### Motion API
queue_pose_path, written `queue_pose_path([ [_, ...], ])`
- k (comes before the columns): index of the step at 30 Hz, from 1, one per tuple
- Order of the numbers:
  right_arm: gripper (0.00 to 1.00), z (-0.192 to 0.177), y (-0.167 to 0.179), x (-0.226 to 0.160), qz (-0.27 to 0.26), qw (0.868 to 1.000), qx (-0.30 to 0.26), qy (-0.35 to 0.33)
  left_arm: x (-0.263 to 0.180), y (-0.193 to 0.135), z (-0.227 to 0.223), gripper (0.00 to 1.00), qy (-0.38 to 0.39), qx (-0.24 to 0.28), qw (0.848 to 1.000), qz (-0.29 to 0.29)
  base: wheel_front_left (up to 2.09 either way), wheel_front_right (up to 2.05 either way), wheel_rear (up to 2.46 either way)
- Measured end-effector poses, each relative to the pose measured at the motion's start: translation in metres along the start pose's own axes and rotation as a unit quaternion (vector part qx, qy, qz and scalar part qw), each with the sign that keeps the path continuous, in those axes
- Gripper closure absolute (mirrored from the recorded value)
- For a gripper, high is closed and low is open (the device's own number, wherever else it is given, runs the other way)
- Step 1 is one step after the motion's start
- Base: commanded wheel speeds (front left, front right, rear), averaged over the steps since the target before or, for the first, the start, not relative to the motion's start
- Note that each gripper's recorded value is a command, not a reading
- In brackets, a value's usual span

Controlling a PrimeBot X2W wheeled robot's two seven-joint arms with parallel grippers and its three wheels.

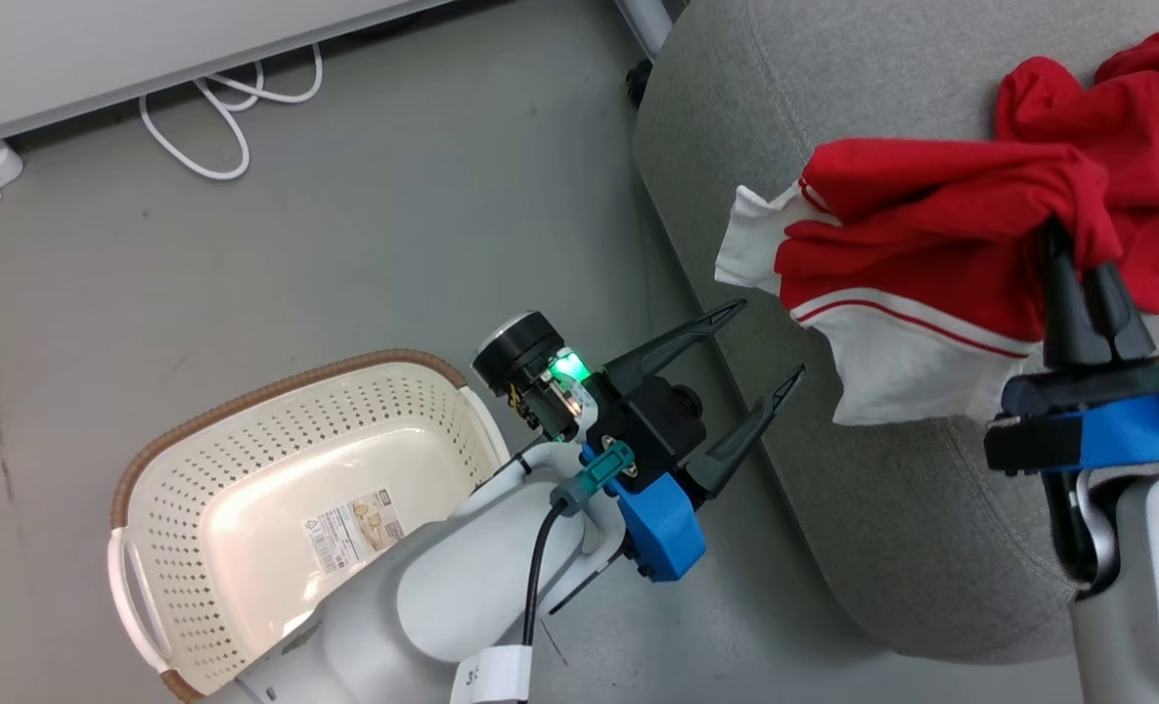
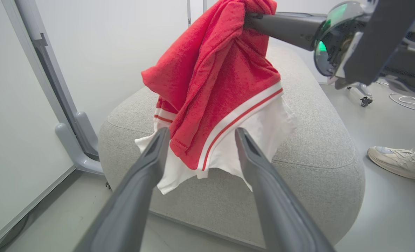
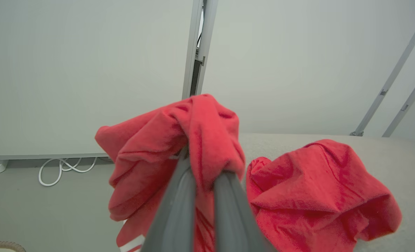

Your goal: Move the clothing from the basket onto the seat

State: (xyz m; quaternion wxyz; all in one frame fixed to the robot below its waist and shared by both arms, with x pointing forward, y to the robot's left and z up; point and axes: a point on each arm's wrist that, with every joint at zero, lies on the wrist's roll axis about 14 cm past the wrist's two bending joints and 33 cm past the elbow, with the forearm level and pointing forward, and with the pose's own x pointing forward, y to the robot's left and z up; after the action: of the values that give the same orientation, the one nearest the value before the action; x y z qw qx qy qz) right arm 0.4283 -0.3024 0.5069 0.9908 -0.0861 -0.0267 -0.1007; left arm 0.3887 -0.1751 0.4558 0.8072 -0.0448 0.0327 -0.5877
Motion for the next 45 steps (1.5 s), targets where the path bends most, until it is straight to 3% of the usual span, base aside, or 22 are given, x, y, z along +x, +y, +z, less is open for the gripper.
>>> queue_pose_path([
  [10,1.00,0.071,-0.015,0.082,0.001,0.991,-0.061,-0.121,0.004,0.035,-0.025,0.00,0.001,-0.002,1.000,0.005,0.00,0.00,0.00],
  [16,1.00,0.117,-0.069,0.119,-0.067,0.972,-0.121,-0.192,0.007,0.066,-0.050,0.00,0.007,-0.011,1.000,0.016,0.00,0.00,0.00],
  [22,1.00,0.136,-0.135,0.127,-0.145,0.951,-0.175,-0.209,0.006,0.088,-0.075,0.00,0.011,-0.021,0.999,0.028,0.00,0.00,0.00],
  [27,1.00,0.111,-0.166,0.126,-0.178,0.948,-0.202,-0.167,0.006,0.094,-0.092,0.00,0.012,-0.032,0.999,0.026,0.00,0.00,0.00],
  [31,1.00,0.070,-0.178,0.118,-0.188,0.953,-0.215,-0.103,0.008,0.092,-0.101,0.00,0.015,-0.041,0.999,0.019,0.00,0.00,0.00],
  [39,1.00,-0.018,-0.171,0.092,-0.193,0.965,-0.180,0.009,0.010,0.088,-0.103,0.00,0.015,-0.044,0.999,0.009,0.00,0.00,0.00],
  [45,1.00,-0.067,-0.168,0.077,-0.194,0.966,-0.153,0.076,0.006,0.090,-0.107,0.00,0.022,-0.042,0.999,0.012,0.00,0.00,0.00],
])
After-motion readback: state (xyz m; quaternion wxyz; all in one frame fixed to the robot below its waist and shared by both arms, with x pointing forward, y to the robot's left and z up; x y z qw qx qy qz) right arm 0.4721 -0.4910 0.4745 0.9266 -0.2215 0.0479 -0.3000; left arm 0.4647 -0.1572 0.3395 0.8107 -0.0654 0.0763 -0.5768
